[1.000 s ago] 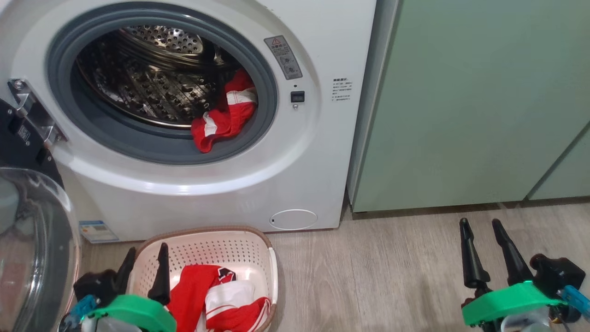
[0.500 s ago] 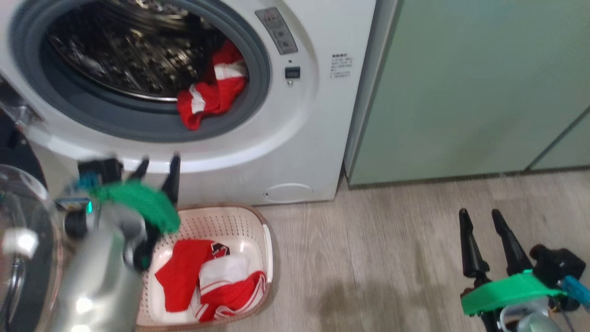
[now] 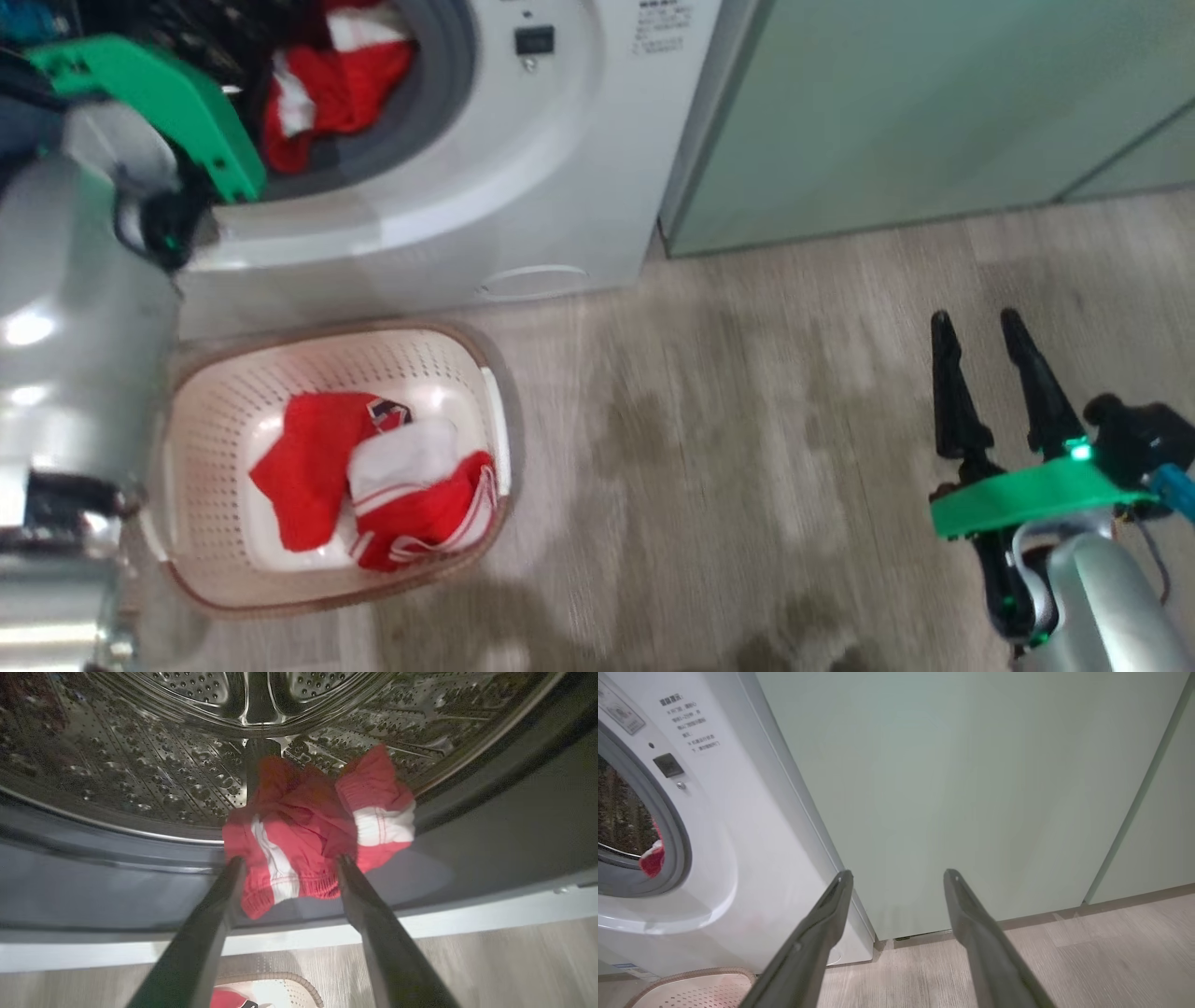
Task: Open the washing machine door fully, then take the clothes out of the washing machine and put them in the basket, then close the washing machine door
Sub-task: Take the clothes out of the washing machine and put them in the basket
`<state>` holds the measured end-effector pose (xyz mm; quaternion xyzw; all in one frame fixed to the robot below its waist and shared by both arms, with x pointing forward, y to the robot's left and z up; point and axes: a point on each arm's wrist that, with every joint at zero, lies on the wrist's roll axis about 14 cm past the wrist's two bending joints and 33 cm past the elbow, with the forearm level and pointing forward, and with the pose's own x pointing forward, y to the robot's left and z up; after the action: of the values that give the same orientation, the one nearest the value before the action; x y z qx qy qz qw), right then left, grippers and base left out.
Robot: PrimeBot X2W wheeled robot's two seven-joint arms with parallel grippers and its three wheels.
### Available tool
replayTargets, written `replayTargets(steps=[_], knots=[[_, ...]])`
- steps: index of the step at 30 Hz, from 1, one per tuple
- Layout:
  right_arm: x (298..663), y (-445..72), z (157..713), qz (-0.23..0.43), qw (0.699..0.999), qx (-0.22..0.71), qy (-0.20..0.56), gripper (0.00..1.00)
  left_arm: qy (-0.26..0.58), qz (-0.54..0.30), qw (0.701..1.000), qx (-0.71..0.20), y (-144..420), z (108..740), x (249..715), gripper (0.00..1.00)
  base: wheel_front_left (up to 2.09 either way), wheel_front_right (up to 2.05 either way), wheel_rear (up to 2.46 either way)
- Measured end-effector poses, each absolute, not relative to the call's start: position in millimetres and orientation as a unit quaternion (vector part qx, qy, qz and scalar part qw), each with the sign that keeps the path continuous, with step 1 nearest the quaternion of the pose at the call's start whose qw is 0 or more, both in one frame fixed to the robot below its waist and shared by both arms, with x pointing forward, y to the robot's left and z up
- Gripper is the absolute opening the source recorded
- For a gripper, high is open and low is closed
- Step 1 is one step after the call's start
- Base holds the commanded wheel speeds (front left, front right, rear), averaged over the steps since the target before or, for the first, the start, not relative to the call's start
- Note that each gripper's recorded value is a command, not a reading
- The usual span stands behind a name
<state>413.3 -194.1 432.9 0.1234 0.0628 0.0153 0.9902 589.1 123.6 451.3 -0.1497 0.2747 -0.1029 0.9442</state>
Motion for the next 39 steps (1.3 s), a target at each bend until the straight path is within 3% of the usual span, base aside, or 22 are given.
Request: replayTargets(steps=[10,22,23,24,25,39], knots=[[428.1,-213.8,407.2,-0.01,0.99,0.108,0.09,1.0,0.347,-0.102,0.922,-0.141,96.3,399.4,634.9,1.0,0.0,0.0,0.0],[424.6,-224.3,389.8,-0.03,0.988,0.103,0.113,1.0,0.461,-0.091,0.877,-0.096,92.2,330.6,623.0,1.0,0.0,0.0,0.0],[424.6,-224.4,389.6,-0.03,0.988,0.103,0.113,1.0,0.463,-0.092,0.877,-0.095,91.9,330.9,623.5,0.82,0.0,0.0,0.0],[424.8,-224.4,389.9,-0.03,0.988,0.103,0.113,1.0,0.465,-0.092,0.876,-0.093,91.7,330.9,623.2,0.47,0.0,0.0,0.0],[425.1,-224.4,390.5,-0.03,0.988,0.103,0.112,1.0,0.465,-0.093,0.875,-0.092,91.6,330.8,622.6,0.0,0.0,0.0,0.0],[421.3,-220.4,419.7,-0.023,0.991,0.111,0.076,1.0,0.391,-0.108,0.911,-0.07,98.1,351.3,587.9,0.0,0.0,0.0,0.0]])
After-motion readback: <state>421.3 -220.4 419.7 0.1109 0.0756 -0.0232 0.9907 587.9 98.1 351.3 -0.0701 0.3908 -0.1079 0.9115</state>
